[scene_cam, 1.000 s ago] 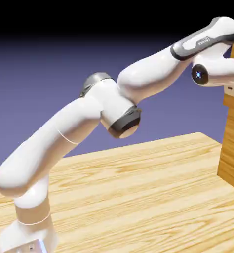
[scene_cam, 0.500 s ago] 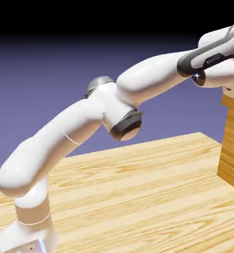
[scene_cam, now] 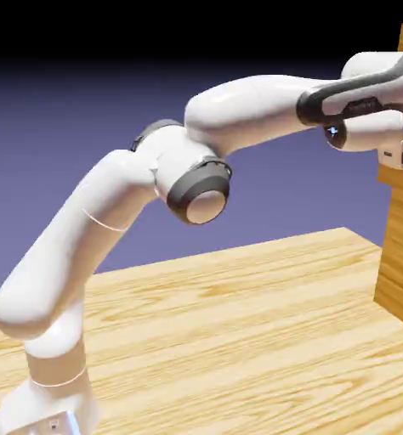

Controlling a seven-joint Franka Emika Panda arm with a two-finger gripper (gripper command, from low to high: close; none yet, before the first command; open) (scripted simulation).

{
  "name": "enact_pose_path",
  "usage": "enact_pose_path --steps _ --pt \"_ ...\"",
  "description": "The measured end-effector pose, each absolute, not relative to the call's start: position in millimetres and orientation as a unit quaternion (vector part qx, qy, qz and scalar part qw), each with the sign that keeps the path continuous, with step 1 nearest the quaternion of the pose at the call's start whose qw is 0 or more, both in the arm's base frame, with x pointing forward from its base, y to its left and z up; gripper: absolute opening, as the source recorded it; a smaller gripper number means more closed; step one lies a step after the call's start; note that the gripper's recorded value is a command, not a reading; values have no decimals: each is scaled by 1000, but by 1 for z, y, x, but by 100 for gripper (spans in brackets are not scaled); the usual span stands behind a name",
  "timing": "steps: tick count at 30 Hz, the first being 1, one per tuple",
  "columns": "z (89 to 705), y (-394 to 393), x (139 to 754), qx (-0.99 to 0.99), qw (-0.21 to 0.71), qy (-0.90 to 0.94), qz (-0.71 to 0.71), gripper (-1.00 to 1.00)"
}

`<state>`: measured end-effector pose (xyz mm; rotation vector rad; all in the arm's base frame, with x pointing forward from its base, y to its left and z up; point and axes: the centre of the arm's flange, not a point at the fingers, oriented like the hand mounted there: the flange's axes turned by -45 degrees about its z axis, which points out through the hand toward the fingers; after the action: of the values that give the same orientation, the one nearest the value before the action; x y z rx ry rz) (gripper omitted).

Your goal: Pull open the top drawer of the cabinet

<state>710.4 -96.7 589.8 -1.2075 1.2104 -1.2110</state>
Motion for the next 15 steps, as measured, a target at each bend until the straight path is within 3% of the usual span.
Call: enact_pose_path --steps 15 --pt "590 -97 632 -499 500 500 -501 -100"
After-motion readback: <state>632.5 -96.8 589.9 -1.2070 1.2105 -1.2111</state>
